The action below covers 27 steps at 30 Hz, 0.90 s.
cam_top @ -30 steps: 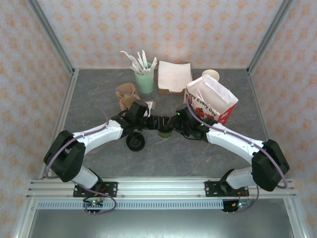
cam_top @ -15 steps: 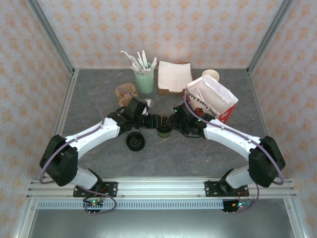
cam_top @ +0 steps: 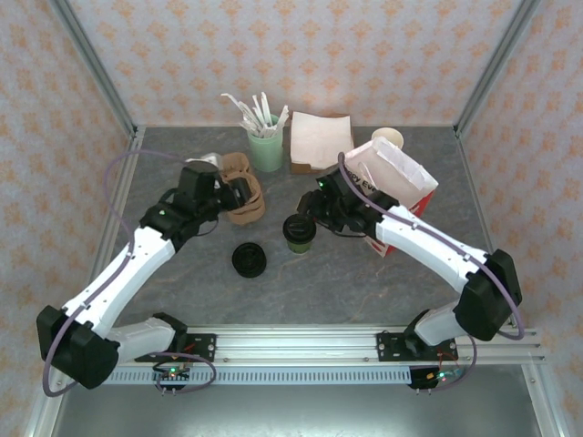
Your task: Pack the takeout coffee
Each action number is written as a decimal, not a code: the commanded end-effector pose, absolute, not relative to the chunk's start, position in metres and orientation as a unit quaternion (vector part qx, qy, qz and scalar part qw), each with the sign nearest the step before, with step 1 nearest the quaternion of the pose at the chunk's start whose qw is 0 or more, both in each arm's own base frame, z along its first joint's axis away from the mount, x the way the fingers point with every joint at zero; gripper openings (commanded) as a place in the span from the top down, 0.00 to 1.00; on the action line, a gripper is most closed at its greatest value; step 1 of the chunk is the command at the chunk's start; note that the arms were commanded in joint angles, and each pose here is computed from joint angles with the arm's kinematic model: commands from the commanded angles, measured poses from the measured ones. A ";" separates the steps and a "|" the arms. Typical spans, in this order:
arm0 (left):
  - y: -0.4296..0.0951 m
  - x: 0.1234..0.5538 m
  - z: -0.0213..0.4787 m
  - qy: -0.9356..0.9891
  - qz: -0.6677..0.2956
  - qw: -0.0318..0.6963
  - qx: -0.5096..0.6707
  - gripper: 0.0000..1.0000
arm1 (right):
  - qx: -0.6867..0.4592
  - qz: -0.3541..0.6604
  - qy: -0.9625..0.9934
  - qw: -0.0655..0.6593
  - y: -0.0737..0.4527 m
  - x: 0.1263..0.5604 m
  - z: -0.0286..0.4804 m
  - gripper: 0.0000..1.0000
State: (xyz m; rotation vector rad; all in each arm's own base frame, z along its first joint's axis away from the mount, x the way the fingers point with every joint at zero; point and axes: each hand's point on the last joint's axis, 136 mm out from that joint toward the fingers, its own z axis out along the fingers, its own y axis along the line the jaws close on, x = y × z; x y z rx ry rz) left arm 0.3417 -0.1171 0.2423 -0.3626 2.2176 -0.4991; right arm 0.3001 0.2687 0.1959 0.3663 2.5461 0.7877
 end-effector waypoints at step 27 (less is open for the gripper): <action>-0.065 0.403 0.153 0.888 -0.199 0.319 -0.267 0.54 | 0.120 0.332 0.905 0.236 0.275 0.295 0.244 0.53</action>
